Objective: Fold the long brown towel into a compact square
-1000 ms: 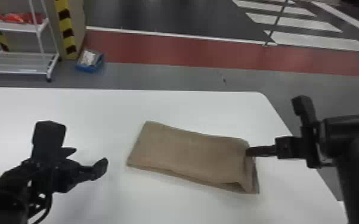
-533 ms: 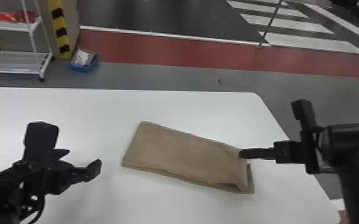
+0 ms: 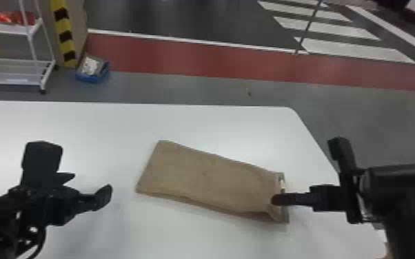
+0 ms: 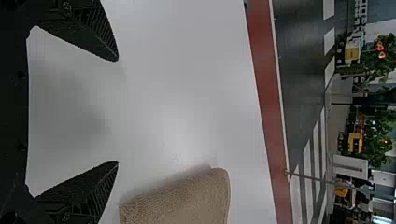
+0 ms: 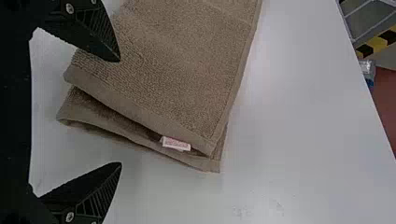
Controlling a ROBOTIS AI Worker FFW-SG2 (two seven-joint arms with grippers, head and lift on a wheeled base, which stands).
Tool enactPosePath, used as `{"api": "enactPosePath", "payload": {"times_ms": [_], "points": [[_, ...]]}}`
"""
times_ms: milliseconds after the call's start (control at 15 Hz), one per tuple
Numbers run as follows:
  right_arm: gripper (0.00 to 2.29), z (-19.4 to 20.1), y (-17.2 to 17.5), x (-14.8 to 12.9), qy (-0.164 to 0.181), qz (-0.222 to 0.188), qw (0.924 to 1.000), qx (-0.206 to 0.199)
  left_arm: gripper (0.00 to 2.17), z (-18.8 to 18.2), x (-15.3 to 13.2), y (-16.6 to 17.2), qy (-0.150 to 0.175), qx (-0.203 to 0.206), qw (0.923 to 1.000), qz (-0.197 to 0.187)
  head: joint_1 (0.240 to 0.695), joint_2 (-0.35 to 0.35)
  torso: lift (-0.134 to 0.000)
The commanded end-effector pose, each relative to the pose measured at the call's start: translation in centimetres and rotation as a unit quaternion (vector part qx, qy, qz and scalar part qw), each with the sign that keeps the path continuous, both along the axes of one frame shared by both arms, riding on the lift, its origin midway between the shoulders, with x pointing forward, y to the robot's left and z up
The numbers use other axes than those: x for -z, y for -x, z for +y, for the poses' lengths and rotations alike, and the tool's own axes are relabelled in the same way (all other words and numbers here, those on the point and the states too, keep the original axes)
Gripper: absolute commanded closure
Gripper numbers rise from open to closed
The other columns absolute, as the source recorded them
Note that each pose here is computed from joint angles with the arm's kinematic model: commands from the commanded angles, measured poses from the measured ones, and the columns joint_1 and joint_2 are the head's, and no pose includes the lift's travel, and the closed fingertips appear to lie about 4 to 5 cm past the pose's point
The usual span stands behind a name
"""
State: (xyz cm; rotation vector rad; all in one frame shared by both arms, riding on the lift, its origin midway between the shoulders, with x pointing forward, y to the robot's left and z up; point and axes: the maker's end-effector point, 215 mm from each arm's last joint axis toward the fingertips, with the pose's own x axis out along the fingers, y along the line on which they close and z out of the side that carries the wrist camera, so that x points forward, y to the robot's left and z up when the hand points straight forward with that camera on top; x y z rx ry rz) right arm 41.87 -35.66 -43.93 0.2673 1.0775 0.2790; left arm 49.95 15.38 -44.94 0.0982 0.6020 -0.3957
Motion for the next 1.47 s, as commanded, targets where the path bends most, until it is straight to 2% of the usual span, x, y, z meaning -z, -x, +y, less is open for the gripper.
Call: {"api": "enactPosePath", "payload": {"times_ms": [0,133,267,600,667,933,1133,1267,1400], "points": [[0.1,0.2,0.0,0.3,0.006,0.004,1.0,0.001,0.1,0.0,0.2,0.1,0.001,0.0,1.0,0.002,0.695,-0.243,-0.124],[0.19,0.1,0.0,1.3,0.02,0.015,0.9997,0.002,0.1,0.0,0.2,0.1,0.002,0.001,1.0,0.002,0.695,-0.244,-0.124],[0.41,0.0,0.0,2.3,0.031,0.027,0.9991,0.008,0.1,0.0,0.2,0.1,0.002,0.001,1.0,0.001,0.695,-0.244,-0.124],[1.35,-0.2,-0.7,1.4,0.0,0.014,0.9995,0.027,0.1,0.2,0.2,0.0,0.001,-0.001,1.0,0.001,0.695,-0.242,-0.124],[1.45,-0.4,-0.9,1.2,-0.001,0.01,0.9995,0.03,0.1,0.1,0.3,0.0,0.001,0.001,1.0,0.002,0.695,-0.241,-0.124],[1.66,-1.5,-1.5,-0.2,-0.025,-0.007,0.9984,0.049,0.1,0.0,0.2,-0.1,0.002,0.001,1.0,0.001,0.695,-0.245,-0.124],[1.66,-2.1,-1.7,-1.5,-0.053,-0.023,0.9965,0.061,0.1,0.1,0.2,0.0,0.001,0.001,1.0,0.001,0.695,-0.255,-0.124],[1.66,-3.4,-1.9,-3.1,-0.069,-0.043,0.9939,0.074,0.1,0.2,0.0,0.0,0.002,0.0,1.0,0.0,0.695,-0.258,-0.124],[1.66,-4.6,-2.6,-6.2,-0.077,-0.078,0.9912,0.075,0.1,0.3,-0.1,0.1,0.004,0.0,1.0,0.0,0.695,-0.264,-0.124]]}}
